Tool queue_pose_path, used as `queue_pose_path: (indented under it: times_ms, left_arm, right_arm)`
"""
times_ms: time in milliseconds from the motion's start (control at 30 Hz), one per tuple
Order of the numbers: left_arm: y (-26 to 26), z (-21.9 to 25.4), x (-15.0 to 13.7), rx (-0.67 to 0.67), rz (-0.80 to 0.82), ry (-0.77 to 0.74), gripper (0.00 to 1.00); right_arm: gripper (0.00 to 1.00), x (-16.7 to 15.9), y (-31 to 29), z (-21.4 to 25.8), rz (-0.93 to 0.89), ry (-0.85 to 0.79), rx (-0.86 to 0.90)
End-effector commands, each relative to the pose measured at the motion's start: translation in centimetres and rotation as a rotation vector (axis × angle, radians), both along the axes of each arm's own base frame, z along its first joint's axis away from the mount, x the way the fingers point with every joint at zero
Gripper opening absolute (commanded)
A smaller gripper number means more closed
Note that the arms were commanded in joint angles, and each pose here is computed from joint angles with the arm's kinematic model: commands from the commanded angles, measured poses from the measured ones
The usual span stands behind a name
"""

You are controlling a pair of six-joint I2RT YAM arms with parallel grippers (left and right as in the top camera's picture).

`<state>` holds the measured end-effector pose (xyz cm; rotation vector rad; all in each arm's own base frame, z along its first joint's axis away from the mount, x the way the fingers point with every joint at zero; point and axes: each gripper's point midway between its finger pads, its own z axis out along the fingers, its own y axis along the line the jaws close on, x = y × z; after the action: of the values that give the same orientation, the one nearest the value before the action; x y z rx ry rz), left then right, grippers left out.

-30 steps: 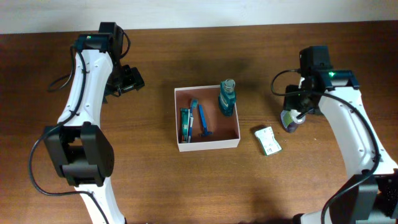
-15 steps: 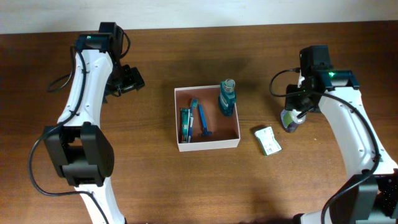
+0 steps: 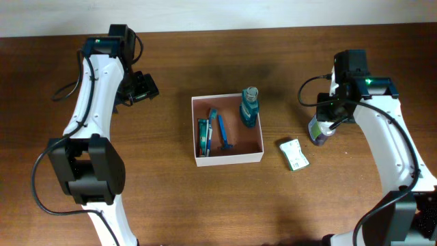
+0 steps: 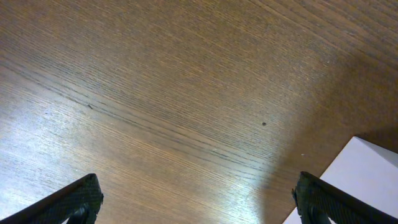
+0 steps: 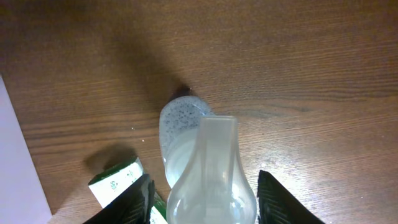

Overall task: Pack container
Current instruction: 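Close the right gripper on the soap bottle pump and lift it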

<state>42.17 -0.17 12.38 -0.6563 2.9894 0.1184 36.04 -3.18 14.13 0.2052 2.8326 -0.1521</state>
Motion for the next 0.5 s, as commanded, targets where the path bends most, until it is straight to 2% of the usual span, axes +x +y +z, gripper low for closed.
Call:
queue_pose_path:
  times_ms: [0,267,400,467]
  left_arm:
    - [0.2,1.5,0.2,0.009,-0.001,-0.040,0.99]
    - [0.2,1.5,0.2,0.009,-0.001,-0.040,0.99]
    - [0.2,1.5,0.2,0.009,-0.001,-0.040,1.00]
    - [0.2,1.5,0.2,0.009,-0.001,-0.040,0.99]
  right_arm:
    - [0.46,-0.1,-0.1,0.1,0.009,-0.007,0.007]
    - [0.46,-0.1,-0.6,-0.5,-0.007,-0.009,0.008]
    - [0.34,-0.2,-1.5,-0.5,-0.033,-0.009,0.009]
    - [0.33,-0.2,-1.5,-0.6,-0.034,-0.011,0.022]
